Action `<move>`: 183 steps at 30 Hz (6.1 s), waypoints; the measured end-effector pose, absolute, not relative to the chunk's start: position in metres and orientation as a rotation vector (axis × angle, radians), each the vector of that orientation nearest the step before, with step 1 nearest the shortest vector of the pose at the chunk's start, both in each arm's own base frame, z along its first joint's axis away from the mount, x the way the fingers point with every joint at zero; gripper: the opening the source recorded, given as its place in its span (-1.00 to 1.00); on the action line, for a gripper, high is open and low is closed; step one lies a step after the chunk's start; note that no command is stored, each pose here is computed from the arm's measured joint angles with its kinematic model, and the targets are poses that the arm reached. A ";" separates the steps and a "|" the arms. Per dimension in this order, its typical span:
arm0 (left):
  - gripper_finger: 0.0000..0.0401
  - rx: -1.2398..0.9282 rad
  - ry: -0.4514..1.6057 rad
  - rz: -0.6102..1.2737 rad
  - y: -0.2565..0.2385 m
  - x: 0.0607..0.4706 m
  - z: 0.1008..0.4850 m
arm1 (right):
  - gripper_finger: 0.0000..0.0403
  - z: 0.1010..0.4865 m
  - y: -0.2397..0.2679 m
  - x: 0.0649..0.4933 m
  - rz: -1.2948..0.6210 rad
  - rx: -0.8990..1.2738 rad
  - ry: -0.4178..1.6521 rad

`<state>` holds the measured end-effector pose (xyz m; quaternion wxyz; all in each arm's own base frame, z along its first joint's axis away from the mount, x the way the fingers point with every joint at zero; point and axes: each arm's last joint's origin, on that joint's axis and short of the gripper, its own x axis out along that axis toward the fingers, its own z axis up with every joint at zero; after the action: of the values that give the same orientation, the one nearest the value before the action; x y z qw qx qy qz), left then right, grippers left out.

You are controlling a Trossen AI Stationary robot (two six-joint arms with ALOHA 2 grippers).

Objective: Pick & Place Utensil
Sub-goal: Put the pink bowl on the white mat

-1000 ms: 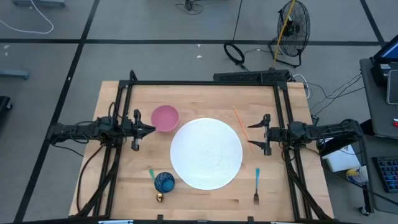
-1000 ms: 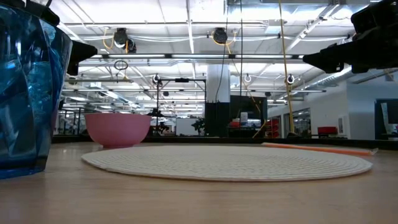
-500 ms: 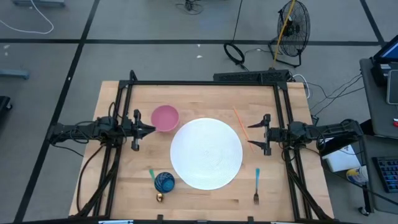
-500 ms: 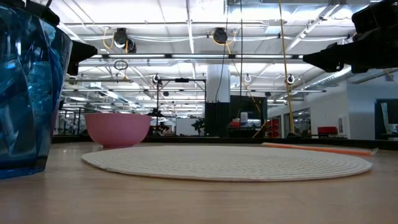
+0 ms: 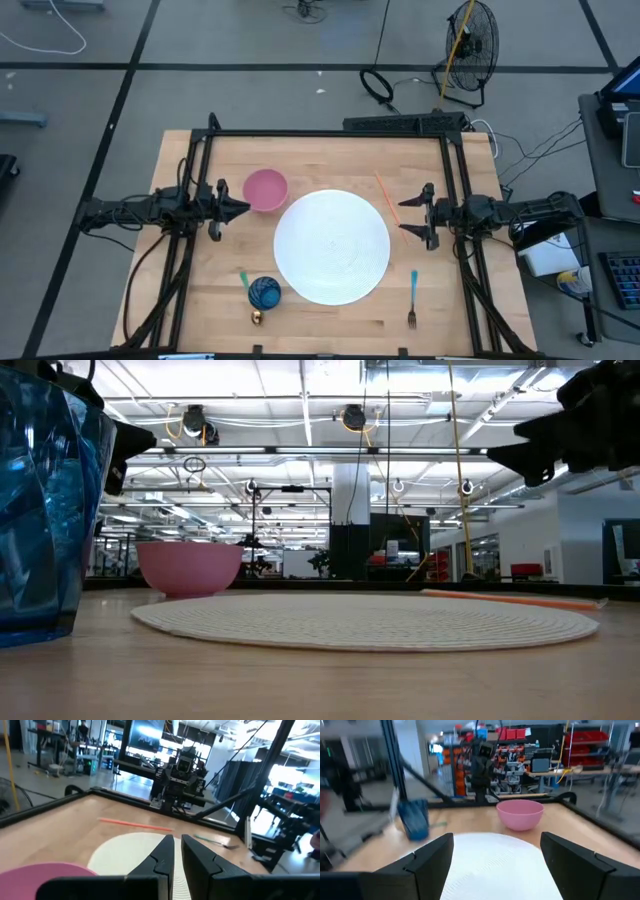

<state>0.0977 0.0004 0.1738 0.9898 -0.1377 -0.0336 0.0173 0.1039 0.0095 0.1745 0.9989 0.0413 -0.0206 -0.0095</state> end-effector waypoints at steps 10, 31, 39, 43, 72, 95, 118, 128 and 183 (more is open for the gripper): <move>-0.81 -0.190 -0.057 0.047 0.001 0.098 0.173 | 0.45 0.182 0.009 0.103 -0.008 0.240 -0.115; -0.81 -0.060 -0.044 0.132 0.003 0.098 0.172 | 0.45 0.181 0.008 0.103 -0.070 0.133 -0.113; -0.81 -0.167 -0.061 0.168 0.004 0.097 0.172 | 0.45 0.181 0.008 0.103 -0.065 0.169 -0.114; -0.81 -0.142 -0.053 0.099 0.002 0.098 0.172 | 0.45 0.181 0.008 0.103 -0.065 0.177 -0.114; -0.81 -0.158 -0.056 0.086 0.002 0.098 0.172 | -0.73 0.181 0.008 0.103 -0.075 0.031 -0.109; -0.44 0.060 -0.309 -0.052 -0.003 0.103 0.199 | -0.63 0.199 0.007 0.100 -0.128 -0.142 -0.285; -0.44 0.028 0.132 0.240 0.006 0.128 0.274 | -0.63 0.246 0.008 0.113 -0.105 -0.034 -0.060; -0.44 -0.026 0.527 0.277 0.007 0.158 0.262 | -0.63 0.248 0.011 0.136 -0.103 -0.076 0.063; -0.43 -0.518 1.020 0.837 0.125 0.167 0.199 | -0.63 0.235 0.016 0.154 -0.038 -0.014 0.191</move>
<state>0.1666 0.1249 0.1987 0.7591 -0.2378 0.4686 0.3843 0.1545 0.0157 0.2347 0.9952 -0.0071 0.0955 -0.0187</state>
